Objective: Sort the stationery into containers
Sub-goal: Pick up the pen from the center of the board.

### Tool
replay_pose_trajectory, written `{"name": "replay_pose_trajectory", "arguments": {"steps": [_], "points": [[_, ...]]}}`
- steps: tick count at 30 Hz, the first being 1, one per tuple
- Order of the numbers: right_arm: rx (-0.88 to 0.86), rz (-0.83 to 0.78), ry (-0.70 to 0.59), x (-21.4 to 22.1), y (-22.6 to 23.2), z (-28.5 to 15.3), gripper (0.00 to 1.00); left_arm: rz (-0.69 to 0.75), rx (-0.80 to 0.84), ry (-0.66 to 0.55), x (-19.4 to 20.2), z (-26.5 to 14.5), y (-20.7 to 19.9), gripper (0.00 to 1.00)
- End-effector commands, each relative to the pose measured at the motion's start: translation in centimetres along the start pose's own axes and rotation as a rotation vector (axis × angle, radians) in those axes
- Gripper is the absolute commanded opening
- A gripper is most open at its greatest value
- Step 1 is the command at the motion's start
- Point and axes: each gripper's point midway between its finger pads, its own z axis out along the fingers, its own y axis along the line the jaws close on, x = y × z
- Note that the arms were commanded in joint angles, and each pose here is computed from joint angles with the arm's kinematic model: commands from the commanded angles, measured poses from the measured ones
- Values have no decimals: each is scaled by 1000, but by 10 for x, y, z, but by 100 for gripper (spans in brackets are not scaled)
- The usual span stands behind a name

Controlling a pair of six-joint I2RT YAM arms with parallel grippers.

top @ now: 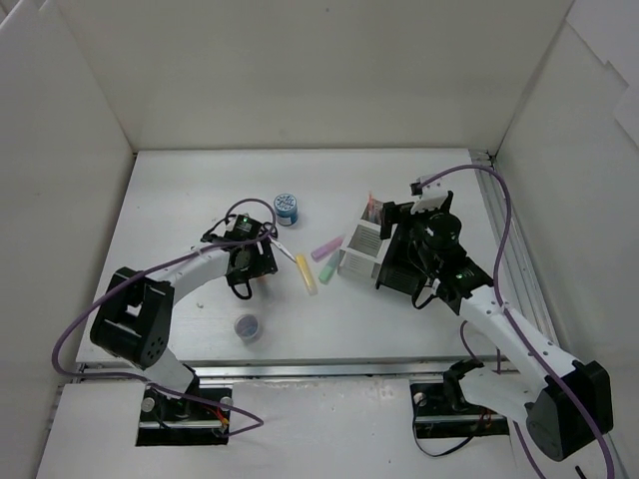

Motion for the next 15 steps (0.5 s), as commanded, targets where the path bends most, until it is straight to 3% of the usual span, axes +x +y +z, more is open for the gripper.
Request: {"name": "replay_pose_trajectory", "arguments": {"steps": [1, 6, 9, 10, 13, 15], "points": [[120, 48, -42, -22, -19, -7, 98, -44, -9, -40, -16, -2, -11, 72], [121, 56, -45, -21, -19, -13, 98, -37, -30, -7, -11, 12, -13, 52], [107, 58, -55, -25, -17, -16, 98, -29, -19, 13, -10, 18, -17, 34], [102, 59, -57, -26, -17, -17, 98, -26, -14, 17, -9, 19, -18, 20], [62, 58, -57, -28, -10, -19, 98, -9, 6, -3, -15, 15, -22, 1], [16, 58, -55, -29, -3, -21, 98, 40, 33, -35, -23, 10, -26, 0]]}}
